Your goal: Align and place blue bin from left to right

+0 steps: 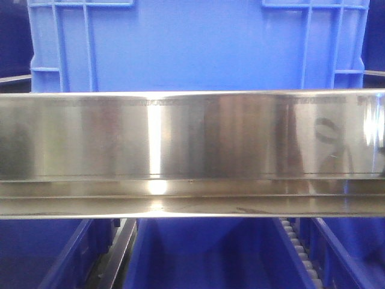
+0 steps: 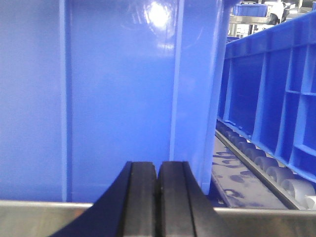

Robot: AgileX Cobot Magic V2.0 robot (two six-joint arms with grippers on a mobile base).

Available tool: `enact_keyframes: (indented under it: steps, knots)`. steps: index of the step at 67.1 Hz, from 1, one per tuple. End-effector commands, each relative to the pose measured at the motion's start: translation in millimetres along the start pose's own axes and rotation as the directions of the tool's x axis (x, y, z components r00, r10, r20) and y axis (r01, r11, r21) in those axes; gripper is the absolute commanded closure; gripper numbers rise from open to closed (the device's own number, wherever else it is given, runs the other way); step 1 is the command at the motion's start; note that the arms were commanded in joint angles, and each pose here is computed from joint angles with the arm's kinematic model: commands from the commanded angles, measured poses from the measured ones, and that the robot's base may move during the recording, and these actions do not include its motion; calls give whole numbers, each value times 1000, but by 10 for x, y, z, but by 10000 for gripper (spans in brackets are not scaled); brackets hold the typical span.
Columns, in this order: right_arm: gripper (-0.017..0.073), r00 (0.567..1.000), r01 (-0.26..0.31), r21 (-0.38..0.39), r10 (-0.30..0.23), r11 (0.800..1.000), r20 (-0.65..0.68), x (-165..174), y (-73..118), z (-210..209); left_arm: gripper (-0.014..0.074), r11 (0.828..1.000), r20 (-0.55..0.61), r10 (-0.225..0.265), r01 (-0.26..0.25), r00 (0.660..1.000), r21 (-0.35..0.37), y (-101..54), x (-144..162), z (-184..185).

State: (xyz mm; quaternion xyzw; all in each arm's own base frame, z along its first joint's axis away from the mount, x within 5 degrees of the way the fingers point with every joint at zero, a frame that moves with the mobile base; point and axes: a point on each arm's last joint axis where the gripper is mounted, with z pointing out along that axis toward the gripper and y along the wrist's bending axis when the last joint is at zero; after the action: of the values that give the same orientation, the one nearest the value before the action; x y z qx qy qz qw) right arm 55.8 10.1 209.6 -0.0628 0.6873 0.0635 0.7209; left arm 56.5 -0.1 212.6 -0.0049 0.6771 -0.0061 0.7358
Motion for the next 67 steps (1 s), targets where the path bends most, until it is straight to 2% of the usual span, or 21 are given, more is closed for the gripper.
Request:
enact_keyframes:
  steps: [1, 53, 62, 67]
  knots:
    - [640, 1000, 2, -2, -2, 1000, 23, -20, 1, -3, 704, 1000, 22, -1, 1, 1000, 6, -4, -22, -3]
    - [640, 1000, 2, -2, -2, 1000, 23, -20, 1, -3, 704, 1000, 22, -1, 1, 1000, 6, -4, -22, -3]
    - [640, 999, 2, -5, -1, 1000, 34, -31, 3, -3, 704, 1000, 59, -2, 1, 998, 8, -5, -56, -4]
    - [640, 995, 2, -5, -1, 1000, 101, -91, 3, -7, 704, 1000, 111, -2, 1, 994, 10, -8, -103, -8]
